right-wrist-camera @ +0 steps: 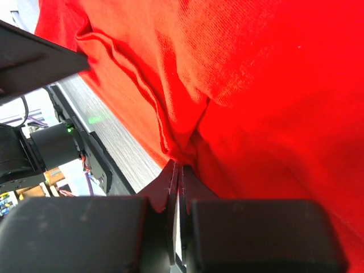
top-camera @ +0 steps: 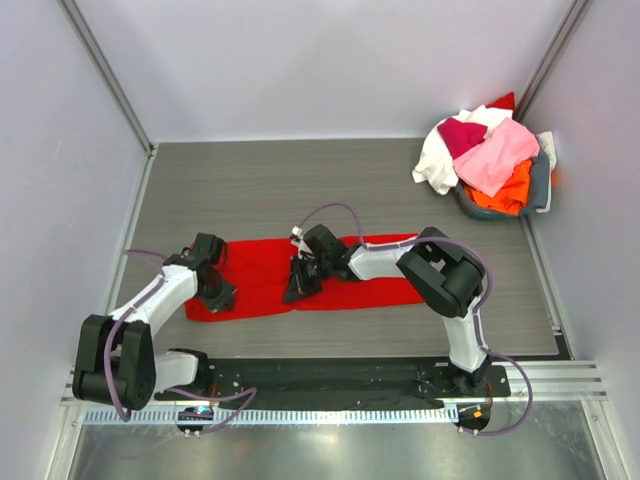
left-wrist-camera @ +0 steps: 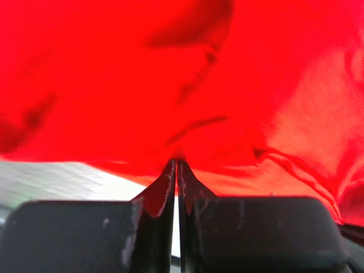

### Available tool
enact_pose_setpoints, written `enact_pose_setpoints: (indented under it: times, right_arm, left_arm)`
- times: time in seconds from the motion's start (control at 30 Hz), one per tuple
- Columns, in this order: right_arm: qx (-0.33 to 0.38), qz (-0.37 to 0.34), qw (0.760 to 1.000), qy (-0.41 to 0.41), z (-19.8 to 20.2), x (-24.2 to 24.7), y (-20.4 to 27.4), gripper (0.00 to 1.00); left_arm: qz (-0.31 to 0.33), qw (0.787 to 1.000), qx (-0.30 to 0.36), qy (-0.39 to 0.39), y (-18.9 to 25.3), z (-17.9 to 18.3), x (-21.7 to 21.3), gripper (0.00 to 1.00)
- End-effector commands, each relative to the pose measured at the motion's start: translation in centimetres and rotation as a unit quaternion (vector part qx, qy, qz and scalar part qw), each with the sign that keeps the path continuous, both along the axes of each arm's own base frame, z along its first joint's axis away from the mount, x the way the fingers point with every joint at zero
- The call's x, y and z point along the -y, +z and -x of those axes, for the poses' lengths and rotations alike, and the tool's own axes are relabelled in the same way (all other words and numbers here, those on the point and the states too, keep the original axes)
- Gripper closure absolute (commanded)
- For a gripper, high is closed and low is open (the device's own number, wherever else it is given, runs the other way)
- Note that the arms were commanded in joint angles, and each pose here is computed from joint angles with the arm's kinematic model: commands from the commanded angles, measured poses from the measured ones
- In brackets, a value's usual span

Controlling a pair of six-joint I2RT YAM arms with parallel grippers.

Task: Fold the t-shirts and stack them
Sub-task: Fold the tshirt

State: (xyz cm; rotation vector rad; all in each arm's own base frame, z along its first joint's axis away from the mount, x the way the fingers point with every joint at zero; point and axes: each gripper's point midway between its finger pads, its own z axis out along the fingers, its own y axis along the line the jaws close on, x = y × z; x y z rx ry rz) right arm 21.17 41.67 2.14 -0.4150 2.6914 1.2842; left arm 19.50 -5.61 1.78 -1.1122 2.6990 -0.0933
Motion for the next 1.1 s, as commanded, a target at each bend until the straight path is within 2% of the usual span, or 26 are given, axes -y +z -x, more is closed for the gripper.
enact_pose_setpoints:
  times: [0.0, 0.07, 0.13, 0.27, 0.33, 0.47, 0.7, 0.8, 0.9, 1.07]
  right_arm:
    - [0.014, 0.035, 0.999, -0.018, -0.6, 1.9, -0.1, 0.92]
    - [0.023, 0.020, 0.999, -0.016, -1.0, 1.4, 1.2, 0.78]
    - [0.028, 0.005, 1.000, -0.011, -1.1, 0.8, 2.4, 0.68]
    - [0.063, -0.030, 0.997, -0.011, -2.3, -0.3, 6.3, 0.63]
    - [0.069, -0.018, 0.997, -0.021, -2.3, 0.4, 6.7, 0.63]
    - [0.105, -0.012, 0.993, -0.044, -3.0, 1.9, 8.8, 0.65]
    - [0.157, 0.106, 0.977, -0.098, -4.2, 9.1, 8.4, 0.72]
    - [0.178, 0.173, 0.961, -0.126, -4.5, 13.8, 8.1, 0.78]
    - [0.190, 0.256, 0.934, -0.162, -4.8, 19.3, 6.7, 0.99]
    - [0.201, 0.307, 0.901, -0.231, -4.2, 25.2, 6.3, 0.99]
  left_arm:
    - [-0.080, 0.996, 0.016, 0.024, 1.5, 0.5, -3.4, 0.96]
    - [-0.070, 0.996, 0.046, 0.029, 2.9, -0.1, -3.1, 0.93]
    - [-0.064, 0.995, 0.061, 0.035, 4.1, -0.5, -3.0, 0.93]
    - [-0.089, 0.992, 0.078, 0.045, 6.3, -1.3, -3.9, 0.93]
    - [-0.093, 0.990, 0.094, 0.047, 7.6, -2.2, -4.1, 0.95]
    - [-0.098, 0.988, 0.106, 0.052, 8.5, -3.3, -4.2, 1.00]
    - [-0.097, 0.988, 0.105, 0.063, 7.7, -5.5, -3.9, 1.00]
    - [-0.102, 0.987, 0.095, 0.074, 6.7, -6.8, -3.9, 0.99]
    - [-0.121, 0.984, 0.096, 0.084, 6.5, -8.4, -4.4, 1.00]
    - [-0.159, 0.980, 0.063, 0.101, 5.5, -10.6, -6.1, 1.00]
